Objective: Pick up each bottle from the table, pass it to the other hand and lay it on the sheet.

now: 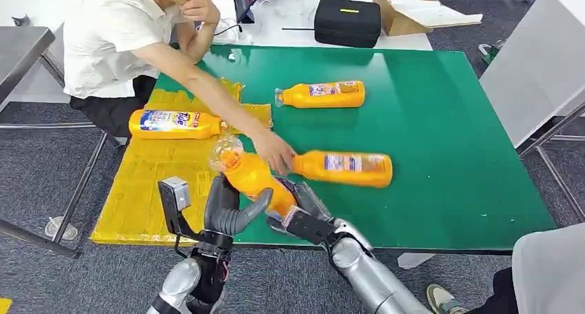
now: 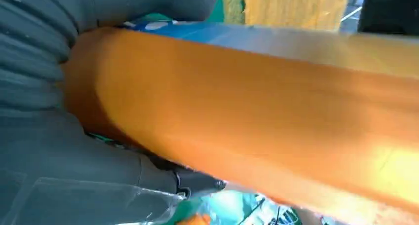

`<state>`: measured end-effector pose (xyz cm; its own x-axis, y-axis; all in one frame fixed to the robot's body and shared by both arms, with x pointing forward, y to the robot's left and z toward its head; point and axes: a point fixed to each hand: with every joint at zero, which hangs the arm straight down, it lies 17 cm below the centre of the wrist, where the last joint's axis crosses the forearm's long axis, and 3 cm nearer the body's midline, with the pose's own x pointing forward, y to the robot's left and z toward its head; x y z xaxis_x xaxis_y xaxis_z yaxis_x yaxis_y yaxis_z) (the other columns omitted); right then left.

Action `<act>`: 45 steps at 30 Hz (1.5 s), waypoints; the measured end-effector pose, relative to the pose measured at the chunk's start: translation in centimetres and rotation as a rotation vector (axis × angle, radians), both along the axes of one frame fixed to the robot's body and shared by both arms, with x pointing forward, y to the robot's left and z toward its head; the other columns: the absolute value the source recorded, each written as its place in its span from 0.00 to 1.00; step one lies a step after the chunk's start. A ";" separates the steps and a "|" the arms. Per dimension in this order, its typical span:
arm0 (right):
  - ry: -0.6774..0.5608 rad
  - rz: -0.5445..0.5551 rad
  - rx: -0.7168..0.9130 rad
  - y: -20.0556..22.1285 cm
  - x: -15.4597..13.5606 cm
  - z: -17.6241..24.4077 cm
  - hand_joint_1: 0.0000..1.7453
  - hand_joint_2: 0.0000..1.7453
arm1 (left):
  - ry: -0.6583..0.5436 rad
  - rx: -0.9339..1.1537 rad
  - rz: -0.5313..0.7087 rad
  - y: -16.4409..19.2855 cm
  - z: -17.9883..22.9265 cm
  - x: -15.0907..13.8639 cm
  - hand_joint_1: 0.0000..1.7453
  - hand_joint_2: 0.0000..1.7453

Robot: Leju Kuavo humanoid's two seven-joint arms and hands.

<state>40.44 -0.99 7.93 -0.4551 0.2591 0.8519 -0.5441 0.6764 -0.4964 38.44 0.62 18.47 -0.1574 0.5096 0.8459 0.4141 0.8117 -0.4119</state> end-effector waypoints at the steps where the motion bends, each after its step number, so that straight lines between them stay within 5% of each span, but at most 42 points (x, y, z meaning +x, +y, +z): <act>1: -0.011 0.007 -0.014 0.2 -0.2 -0.1 1.00 1.00 | 0.002 0.003 0.002 0.0 -0.1 0.1 0.05 1.00; 2: -0.016 0.009 -0.019 0.4 -0.3 -0.1 1.00 1.00 | 0.003 0.004 0.003 0.0 -0.1 0.2 0.15 1.00; 5: -0.018 0.021 -0.027 0.9 -0.6 -0.2 1.00 1.00 | 0.009 0.007 0.004 0.0 -0.3 0.4 0.00 1.00; 10: -0.042 0.000 -0.071 0.9 -0.1 -0.3 1.00 1.00 | 0.033 0.015 0.006 -0.1 -0.8 0.9 0.00 1.00; 12: -0.057 -0.008 -0.088 0.9 0.0 -0.3 1.00 1.00 | 0.036 0.020 0.007 -0.1 -1.0 0.9 1.00 1.00; 18: -0.012 0.045 -0.026 1.4 -0.8 -0.1 1.00 1.00 | 0.064 -0.052 -0.077 -0.7 -1.1 0.5 1.00 1.00; 20: 0.008 0.071 0.022 1.3 -1.1 0.3 0.86 1.00 | 0.072 -0.092 -0.106 -0.7 -0.9 0.4 1.00 1.00; 21: 0.012 0.074 0.034 1.2 -1.2 0.3 0.63 1.00 | 0.073 -0.101 -0.111 -0.6 -0.8 0.4 1.00 1.00; 22: 0.014 0.074 0.040 1.1 -1.2 0.4 0.08 1.00 | 0.073 -0.104 -0.110 -0.5 -0.8 0.4 1.00 1.00; 29: 0.072 0.098 0.143 1.6 -2.7 0.9 0.00 1.00 | 0.100 -0.139 -0.093 0.2 -0.9 0.8 1.00 1.00; 30: 0.084 0.095 0.165 1.6 -2.8 1.1 0.00 0.00 | 0.113 -0.155 -0.089 0.5 -1.0 0.9 1.00 1.00; 39: 0.084 0.057 0.218 1.7 -2.7 1.9 0.00 0.00 | 0.145 -0.173 -0.027 2.1 -1.5 1.6 1.00 1.00; 45: -0.356 -0.299 0.027 -2.6 -1.1 4.5 0.00 0.00 | 0.050 -0.042 0.202 6.3 -0.1 2.9 1.00 1.00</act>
<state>39.39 -3.58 12.42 -0.6290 0.4034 0.6645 -0.1221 0.7930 -0.5969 41.38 6.89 18.41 -0.2182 0.5069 0.8339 0.2231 0.8578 -0.4631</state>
